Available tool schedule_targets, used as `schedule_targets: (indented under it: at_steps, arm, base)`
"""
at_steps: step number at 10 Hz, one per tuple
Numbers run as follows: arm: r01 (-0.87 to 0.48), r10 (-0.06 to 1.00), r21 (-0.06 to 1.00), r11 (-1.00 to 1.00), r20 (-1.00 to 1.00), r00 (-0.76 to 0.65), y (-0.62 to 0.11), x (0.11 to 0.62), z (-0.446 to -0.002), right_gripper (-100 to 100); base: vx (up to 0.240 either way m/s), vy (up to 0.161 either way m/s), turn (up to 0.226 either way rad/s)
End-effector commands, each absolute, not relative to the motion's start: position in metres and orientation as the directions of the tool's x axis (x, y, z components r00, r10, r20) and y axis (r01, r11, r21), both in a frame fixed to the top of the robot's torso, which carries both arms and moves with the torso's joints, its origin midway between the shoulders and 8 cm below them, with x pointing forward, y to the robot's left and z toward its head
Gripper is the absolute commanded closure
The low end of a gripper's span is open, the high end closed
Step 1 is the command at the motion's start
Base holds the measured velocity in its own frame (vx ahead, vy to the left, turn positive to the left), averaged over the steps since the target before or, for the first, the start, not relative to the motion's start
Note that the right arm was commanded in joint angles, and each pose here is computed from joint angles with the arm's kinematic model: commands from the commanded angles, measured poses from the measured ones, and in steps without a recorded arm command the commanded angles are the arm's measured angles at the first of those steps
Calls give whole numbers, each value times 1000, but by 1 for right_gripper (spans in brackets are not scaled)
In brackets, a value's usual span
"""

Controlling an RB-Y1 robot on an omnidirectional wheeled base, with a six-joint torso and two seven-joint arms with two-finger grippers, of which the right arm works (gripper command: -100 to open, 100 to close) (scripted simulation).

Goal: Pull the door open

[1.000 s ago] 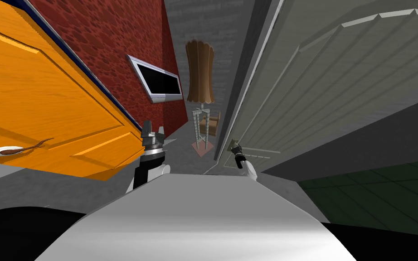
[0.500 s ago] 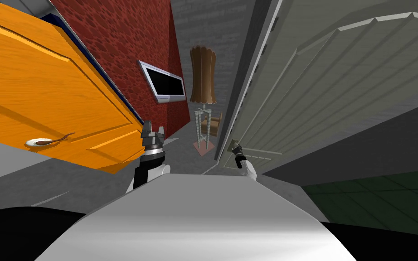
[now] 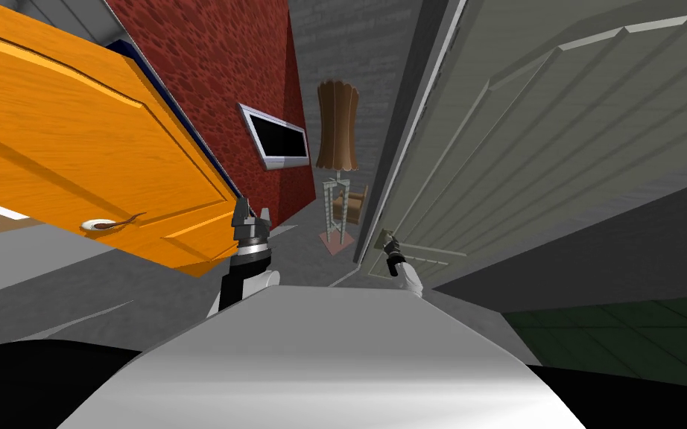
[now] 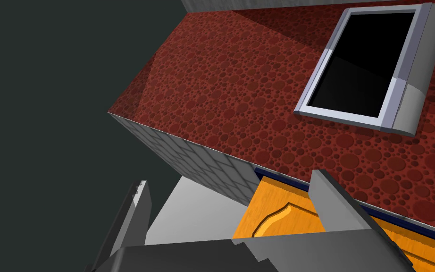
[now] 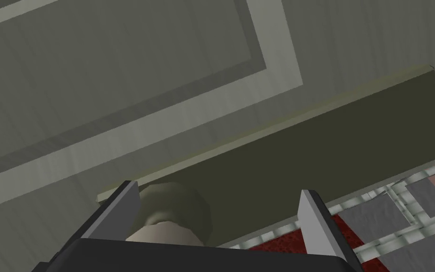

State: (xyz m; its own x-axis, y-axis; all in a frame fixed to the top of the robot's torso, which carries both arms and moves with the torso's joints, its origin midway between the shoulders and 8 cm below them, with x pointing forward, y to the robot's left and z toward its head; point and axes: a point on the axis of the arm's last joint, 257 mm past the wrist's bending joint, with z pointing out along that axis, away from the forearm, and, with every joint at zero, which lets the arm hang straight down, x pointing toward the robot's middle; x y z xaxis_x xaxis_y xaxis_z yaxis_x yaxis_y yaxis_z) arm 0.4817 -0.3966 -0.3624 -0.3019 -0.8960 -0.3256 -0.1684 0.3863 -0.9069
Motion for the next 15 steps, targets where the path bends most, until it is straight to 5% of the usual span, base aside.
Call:
schedule_targets:
  at_steps: [1, 15]
  arm:
    - [-231, -931, -927, 295, -224, -288, -390, 477, -377, 100]
    - [-237, -955, -959, 155, -83, -286, -405, 488, -360, 100]
  base:
    - [-70, -28, 140]
    - [-15, -6, 6]
